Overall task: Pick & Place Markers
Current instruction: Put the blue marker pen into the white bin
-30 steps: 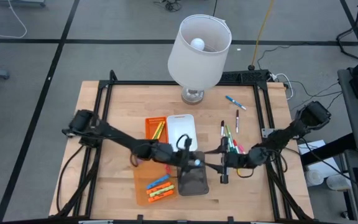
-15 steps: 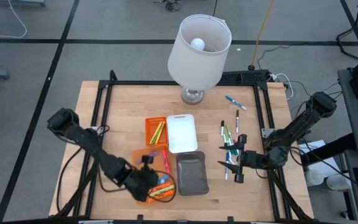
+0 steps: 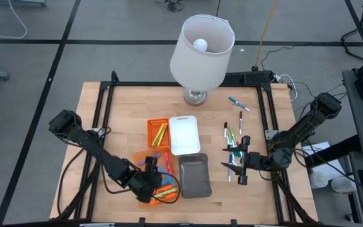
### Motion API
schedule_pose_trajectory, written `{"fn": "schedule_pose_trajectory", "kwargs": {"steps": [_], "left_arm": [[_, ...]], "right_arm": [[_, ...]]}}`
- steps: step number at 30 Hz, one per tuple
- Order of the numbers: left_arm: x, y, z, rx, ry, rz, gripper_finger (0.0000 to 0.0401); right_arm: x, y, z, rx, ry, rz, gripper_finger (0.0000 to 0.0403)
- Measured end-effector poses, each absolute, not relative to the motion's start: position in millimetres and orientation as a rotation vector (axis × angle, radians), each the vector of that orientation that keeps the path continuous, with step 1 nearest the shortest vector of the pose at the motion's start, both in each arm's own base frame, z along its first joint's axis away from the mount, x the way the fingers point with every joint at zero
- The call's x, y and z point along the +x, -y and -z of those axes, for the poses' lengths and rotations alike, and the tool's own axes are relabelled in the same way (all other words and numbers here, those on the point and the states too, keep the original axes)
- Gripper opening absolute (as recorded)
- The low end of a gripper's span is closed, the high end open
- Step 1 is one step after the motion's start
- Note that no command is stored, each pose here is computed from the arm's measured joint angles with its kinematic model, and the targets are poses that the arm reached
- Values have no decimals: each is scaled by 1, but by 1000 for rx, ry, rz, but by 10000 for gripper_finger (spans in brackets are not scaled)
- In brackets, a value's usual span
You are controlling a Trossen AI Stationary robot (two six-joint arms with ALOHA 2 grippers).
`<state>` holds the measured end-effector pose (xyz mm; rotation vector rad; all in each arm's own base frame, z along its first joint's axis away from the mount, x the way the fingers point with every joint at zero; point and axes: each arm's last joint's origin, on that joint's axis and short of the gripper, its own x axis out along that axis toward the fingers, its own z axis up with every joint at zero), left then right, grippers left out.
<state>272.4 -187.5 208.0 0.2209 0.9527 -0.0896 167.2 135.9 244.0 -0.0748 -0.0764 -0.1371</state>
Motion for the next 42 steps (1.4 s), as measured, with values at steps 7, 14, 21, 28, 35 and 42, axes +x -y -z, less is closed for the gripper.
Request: {"fn": "schedule_pose_trajectory", "kwargs": {"steps": [7, 14, 21, 28, 35, 42], "left_arm": [[276, 179, -212, 247, -943, 92, 258], [267, 170, -253, 295, -672, 208, 266], [211, 129, -253, 214, -323, 261, 267], [158, 80, -221, 4, -50, 180, 267], [133, 60, -210, -77, 82, 147, 267], [131, 58, -211, -97, 100, 145, 267]], "right_arm": [[166, -138, -240, 37, 58, 112, 226], [170, -142, -247, 36, 20, 116, 226], [172, -144, -247, 30, -31, 115, 226], [171, -139, -237, 44, -84, 255, 226], [176, -122, -230, 146, -394, 329, 207], [169, -101, -187, 430, -881, 496, 167]]}}
